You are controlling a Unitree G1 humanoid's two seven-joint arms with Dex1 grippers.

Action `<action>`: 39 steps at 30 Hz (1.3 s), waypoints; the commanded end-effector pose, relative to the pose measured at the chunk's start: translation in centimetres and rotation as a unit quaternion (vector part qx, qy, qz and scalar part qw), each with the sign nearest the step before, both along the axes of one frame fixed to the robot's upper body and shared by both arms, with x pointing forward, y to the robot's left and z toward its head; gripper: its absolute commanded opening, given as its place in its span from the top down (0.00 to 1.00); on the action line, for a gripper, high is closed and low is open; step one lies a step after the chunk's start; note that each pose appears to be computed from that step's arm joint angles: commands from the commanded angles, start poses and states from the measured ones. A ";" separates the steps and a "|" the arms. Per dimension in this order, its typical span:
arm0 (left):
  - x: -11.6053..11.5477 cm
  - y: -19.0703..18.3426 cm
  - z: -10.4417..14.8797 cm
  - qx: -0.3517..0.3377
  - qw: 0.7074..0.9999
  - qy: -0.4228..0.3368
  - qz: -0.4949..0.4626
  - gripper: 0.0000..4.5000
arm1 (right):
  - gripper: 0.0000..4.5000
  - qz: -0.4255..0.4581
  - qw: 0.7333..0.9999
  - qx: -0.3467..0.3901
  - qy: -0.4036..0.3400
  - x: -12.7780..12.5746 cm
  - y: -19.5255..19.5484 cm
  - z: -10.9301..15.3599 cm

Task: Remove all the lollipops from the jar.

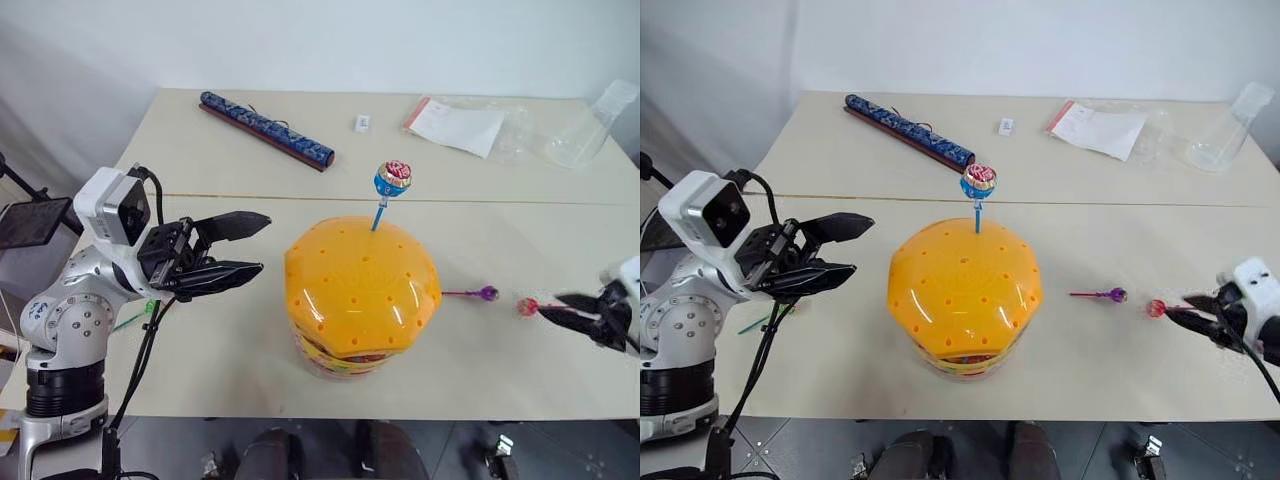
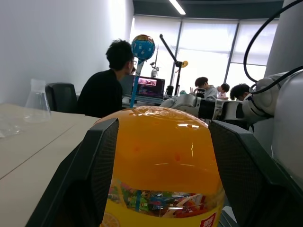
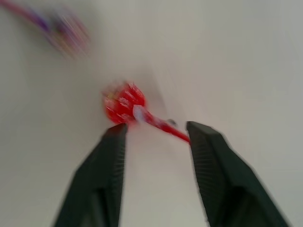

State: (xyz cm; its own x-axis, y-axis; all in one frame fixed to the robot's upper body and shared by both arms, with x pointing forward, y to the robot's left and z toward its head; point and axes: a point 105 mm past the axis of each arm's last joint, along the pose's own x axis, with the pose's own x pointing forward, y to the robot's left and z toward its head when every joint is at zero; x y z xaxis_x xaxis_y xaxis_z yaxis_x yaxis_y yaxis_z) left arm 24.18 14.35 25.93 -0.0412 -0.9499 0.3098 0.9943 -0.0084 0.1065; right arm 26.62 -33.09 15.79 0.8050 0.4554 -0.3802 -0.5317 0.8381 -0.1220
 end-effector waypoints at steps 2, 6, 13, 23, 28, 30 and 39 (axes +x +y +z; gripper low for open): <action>0.0 1.6 0.0 -0.025 0.999 0.004 0.039 0.29 | 0.48 0.182 0.964 0.109 -0.158 -1.3 7.4 9.6; 0.2 2.0 -0.8 -0.031 0.998 0.023 0.049 0.29 | 0.48 0.285 0.931 0.148 -0.177 -2.1 13.1 12.3; 0.3 1.7 -0.8 -0.039 0.998 0.024 0.048 0.29 | 0.48 0.371 0.898 0.157 -0.179 -1.2 19.4 13.2; 0.4 1.4 -0.5 -0.042 0.998 0.020 0.049 0.29 | 0.52 0.434 0.866 0.184 -0.169 -1.9 23.1 13.6; 0.5 1.3 -0.2 -0.042 0.998 0.016 0.048 0.29 | 0.76 0.452 0.857 0.180 -0.173 -2.2 23.5 13.5; 0.5 1.3 -0.1 -0.041 0.998 0.016 0.048 0.29 | 0.76 0.448 0.858 0.177 -0.176 -2.1 23.4 13.5; 0.7 1.2 0.0 -0.043 0.998 0.012 0.047 0.29 | 0.89 0.444 0.856 0.189 -0.184 -1.8 23.2 13.8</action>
State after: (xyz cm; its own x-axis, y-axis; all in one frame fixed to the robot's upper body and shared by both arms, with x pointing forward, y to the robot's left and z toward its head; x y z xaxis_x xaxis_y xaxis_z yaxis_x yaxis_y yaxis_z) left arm 25.10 15.61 25.37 0.0760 -0.9227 0.3780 0.9939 0.1004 0.0453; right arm 25.31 -9.79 28.44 0.1247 0.9864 0.1074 -0.9735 0.1426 -0.1788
